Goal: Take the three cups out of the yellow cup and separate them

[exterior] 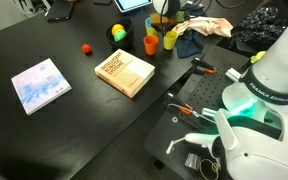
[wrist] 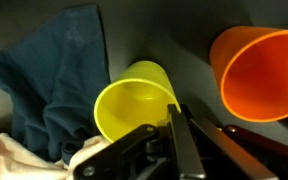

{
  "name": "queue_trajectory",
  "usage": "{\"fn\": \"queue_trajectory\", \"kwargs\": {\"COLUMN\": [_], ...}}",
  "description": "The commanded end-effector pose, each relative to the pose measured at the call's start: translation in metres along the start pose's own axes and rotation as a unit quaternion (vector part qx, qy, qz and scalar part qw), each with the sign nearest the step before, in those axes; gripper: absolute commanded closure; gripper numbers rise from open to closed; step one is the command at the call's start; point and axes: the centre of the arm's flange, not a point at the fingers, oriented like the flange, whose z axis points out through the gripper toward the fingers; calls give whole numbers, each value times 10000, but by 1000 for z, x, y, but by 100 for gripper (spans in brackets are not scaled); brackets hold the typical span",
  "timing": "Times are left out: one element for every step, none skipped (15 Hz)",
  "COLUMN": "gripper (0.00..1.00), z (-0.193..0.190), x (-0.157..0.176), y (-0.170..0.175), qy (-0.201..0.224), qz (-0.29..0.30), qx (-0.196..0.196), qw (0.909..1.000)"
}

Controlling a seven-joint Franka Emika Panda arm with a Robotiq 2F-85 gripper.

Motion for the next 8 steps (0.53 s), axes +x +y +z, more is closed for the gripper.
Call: {"fn": "queue_trajectory", "kwargs": {"gripper": [64, 56, 49, 42, 34, 27, 18, 12], "z": [-2, -6, -13, -18, -24, -29, -32, -34], "x": [7, 9, 11, 13, 17, 23, 29, 35], "y": [-11, -13, -14, -17, -20, -24, -28, -31], "qy": [-23, -138, -145, -150, -103, -52, -34, -43], "qz": [8, 90, 134, 115, 58, -47, -143, -243], "qx": [60, 100, 144, 150, 183, 167, 181, 206], "qw": [10000, 9998, 9997, 9997, 9998, 9998, 9997, 9995]}}
